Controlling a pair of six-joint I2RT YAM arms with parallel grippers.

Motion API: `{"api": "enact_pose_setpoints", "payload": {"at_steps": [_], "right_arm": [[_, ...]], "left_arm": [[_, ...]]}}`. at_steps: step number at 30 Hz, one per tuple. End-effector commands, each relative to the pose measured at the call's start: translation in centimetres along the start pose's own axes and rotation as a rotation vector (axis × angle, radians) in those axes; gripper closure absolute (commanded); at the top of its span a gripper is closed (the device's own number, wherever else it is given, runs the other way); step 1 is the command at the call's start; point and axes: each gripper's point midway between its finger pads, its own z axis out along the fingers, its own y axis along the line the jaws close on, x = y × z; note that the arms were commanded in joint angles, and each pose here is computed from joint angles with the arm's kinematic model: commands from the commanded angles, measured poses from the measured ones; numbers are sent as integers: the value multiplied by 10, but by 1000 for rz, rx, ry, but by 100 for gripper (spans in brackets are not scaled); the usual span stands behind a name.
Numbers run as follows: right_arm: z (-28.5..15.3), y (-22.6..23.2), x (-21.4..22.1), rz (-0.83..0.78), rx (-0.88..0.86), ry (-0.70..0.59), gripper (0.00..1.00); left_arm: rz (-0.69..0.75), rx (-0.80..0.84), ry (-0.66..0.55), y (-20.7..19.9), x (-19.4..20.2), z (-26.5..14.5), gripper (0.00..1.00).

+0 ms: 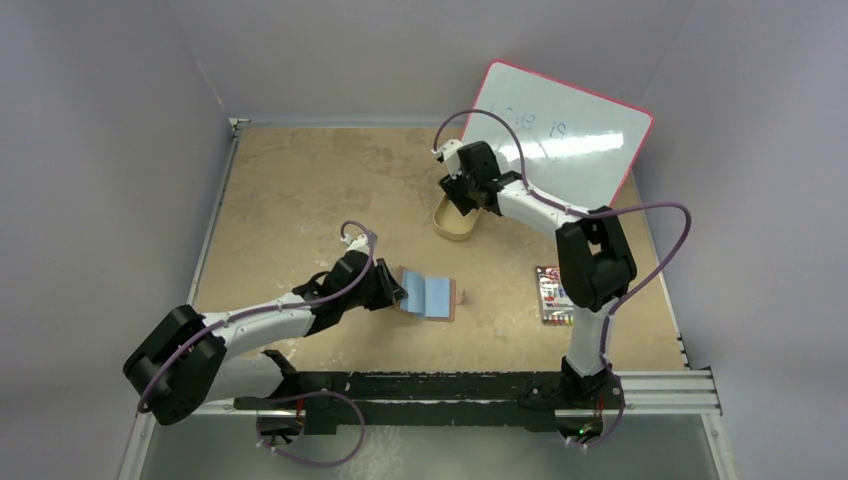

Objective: Put the credit cards into the card holder
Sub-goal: Pick up the credit card from the storage box.

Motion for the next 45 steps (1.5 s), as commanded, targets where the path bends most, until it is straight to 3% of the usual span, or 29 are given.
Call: {"api": "enact_pose_setpoints", "payload": {"at_steps": [1, 9, 21, 34, 45], "right_arm": [[2, -14, -25, -33, 45, -72, 36], [14, -31, -19, -58, 148, -25, 38], [12, -42, -27, -71, 197, -38, 57], [10, -44, -29, -73, 199, -41, 69], [3, -49, -30, -66, 192, -53, 88]], "left_arm": [[32, 22, -30, -7, -7, -1, 79], [45, 14, -30, -8, -9, -3, 79], [40, 17, -46, -8, -11, -6, 79], [43, 17, -55, -8, -13, -7, 79], [44, 22, -65, -9, -14, -10, 79]]}}
